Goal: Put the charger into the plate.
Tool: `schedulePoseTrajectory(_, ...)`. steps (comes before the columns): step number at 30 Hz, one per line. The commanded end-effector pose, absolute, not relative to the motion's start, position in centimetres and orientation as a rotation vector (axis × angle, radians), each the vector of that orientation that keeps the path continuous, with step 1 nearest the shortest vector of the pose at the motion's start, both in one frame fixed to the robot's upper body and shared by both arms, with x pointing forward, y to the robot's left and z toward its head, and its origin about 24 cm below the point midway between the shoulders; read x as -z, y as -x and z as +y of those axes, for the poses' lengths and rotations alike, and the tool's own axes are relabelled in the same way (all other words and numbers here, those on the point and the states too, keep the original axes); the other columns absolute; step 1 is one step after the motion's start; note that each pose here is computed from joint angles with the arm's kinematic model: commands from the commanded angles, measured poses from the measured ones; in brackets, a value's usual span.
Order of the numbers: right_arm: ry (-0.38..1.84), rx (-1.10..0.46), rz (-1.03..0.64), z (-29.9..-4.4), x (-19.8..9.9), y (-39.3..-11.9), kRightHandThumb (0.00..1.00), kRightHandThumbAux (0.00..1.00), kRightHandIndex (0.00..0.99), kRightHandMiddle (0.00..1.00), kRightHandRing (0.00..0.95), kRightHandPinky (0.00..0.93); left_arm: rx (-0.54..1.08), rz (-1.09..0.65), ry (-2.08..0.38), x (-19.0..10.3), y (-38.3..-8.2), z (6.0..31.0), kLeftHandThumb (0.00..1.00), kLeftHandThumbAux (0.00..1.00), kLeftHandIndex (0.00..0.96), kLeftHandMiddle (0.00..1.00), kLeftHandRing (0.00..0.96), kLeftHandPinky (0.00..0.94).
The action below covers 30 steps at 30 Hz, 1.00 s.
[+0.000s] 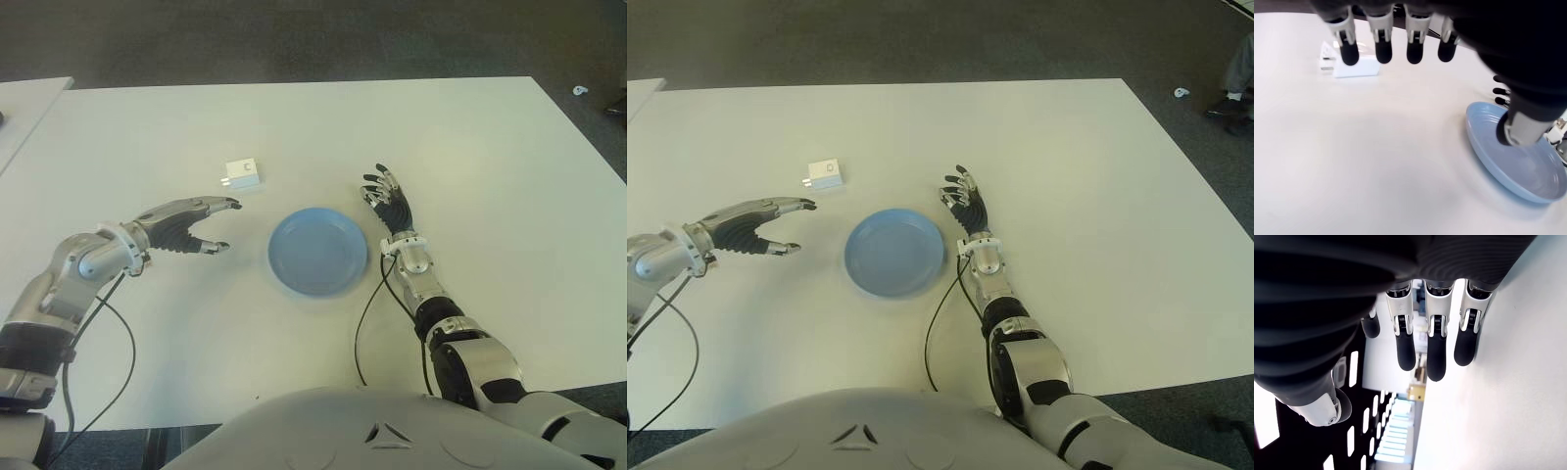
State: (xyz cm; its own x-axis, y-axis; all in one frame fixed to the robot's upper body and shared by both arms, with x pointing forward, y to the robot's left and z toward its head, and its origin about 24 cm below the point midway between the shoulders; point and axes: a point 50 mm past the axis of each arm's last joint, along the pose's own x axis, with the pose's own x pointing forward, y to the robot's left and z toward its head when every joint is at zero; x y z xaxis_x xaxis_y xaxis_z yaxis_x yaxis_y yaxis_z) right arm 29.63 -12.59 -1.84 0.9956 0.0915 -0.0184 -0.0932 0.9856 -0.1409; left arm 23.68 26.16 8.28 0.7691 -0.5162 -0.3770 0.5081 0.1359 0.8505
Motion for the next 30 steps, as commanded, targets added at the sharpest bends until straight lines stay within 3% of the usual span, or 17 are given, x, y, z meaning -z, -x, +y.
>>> schedulePoseTrajectory(1, 0.134, -0.076, 0.262, -13.1, 6.5, -26.2, 0.107, 0.624, 0.0, 0.254, 0.288, 0.266, 0.76, 0.001, -1.218, -8.1, -22.8, 26.3, 0.0, 0.494, 0.0, 0.009, 0.03, 0.063)
schedulePoseTrajectory(10, 0.134, -0.081, 0.261, -13.0, 6.4, -26.3, 0.103, 0.621, 0.0, 0.252, 0.288, 0.269, 0.674, -0.101, -1.292, -7.8, -23.5, 26.5, 0.0, 0.526, 0.0, 0.027, 0.036, 0.062)
schedulePoseTrajectory(18, 0.145, -0.088, 0.263, -13.0, 6.4, -26.4, 0.09, 0.605, 0.0, 0.254, 0.287, 0.255, 0.515, -0.194, -1.44, -6.2, -26.5, 26.2, 0.0, 0.504, 0.0, 0.003, 0.003, 0.005)
schedulePoseTrajectory(30, 0.152, -0.1, 0.264, -13.1, 6.4, -26.5, 0.093, 0.594, 0.0, 0.248, 0.279, 0.248, 0.308, -0.168, -1.588, -2.5, -30.9, 25.3, 0.011, 0.443, 0.0, 0.0, 0.0, 0.0)
